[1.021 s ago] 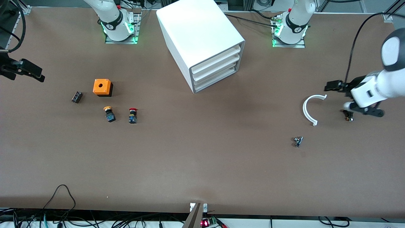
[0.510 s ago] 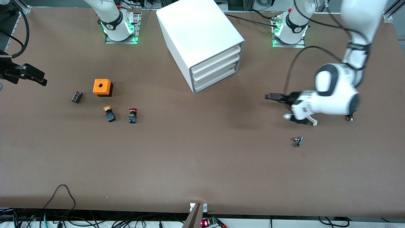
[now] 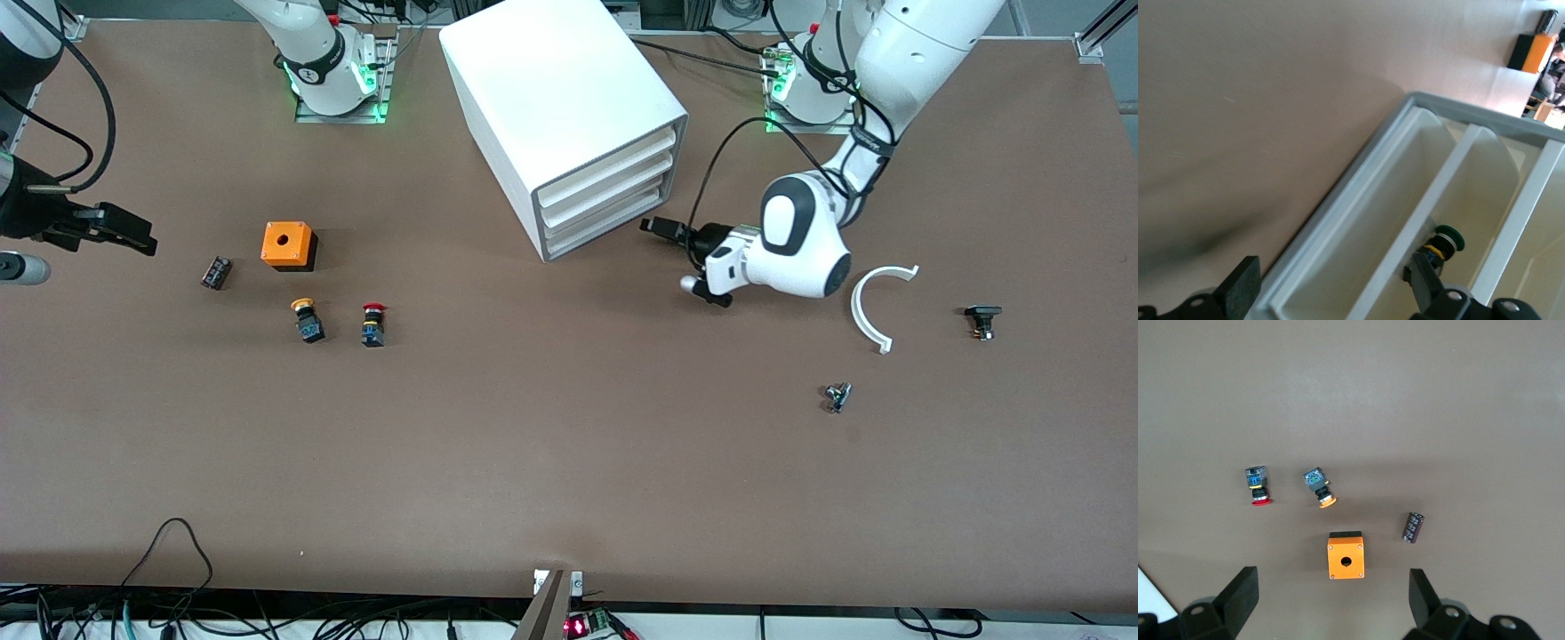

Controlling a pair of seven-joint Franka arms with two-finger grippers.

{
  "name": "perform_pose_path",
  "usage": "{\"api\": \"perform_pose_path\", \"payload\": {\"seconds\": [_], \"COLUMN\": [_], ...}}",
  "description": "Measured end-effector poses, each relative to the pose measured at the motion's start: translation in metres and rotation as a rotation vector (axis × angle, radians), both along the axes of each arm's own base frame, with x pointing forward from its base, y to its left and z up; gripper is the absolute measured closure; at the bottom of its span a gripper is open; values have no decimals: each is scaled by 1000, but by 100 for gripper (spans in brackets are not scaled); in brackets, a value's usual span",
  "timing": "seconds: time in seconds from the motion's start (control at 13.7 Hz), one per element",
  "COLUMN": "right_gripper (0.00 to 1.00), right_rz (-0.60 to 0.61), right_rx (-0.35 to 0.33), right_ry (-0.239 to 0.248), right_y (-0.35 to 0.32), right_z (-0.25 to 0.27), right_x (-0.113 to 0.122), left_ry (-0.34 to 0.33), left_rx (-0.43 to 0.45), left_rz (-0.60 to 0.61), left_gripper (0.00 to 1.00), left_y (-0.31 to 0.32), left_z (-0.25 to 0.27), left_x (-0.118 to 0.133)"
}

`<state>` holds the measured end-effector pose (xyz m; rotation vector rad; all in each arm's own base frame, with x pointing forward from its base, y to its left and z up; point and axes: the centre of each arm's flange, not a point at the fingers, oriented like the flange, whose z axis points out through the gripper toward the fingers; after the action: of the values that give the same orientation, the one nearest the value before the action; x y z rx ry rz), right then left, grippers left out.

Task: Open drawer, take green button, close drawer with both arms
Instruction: 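Reach the left gripper to the top drawer front of the cabinet, then pull the top drawer open with the left gripper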

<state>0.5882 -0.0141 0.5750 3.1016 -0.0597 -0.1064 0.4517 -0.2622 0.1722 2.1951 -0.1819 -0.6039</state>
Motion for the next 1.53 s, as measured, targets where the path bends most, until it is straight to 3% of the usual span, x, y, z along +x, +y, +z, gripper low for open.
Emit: {"api": "perform_pose_path", "payload": {"seconds": [0.66,1.09,1.24,1.46,1.53], "right_gripper": [0,0,0,0,0], "right_rz": [8,37,47,50,56], "right_rx": [0,1,1,1,3], "right_ry": [14,15,15,41,44], "right_y": [3,17,23,26,30], "right_z": [-8,-8,-8,-10,-11], "right_x": [3,3,3,0,0], "left_ry": [43,61,62,58,53], "left_rx": [1,-14,-18,-30,-38], "left_rz": [-31,-44,-41,-39,-38], "left_gripper": [15,26,33,65,70], "left_y": [-32,-48,-52,-55,-54], "left_z": [-18,-21,-20,-16,-14], "left_x": [-41,-53,-54,-52,-49]}}
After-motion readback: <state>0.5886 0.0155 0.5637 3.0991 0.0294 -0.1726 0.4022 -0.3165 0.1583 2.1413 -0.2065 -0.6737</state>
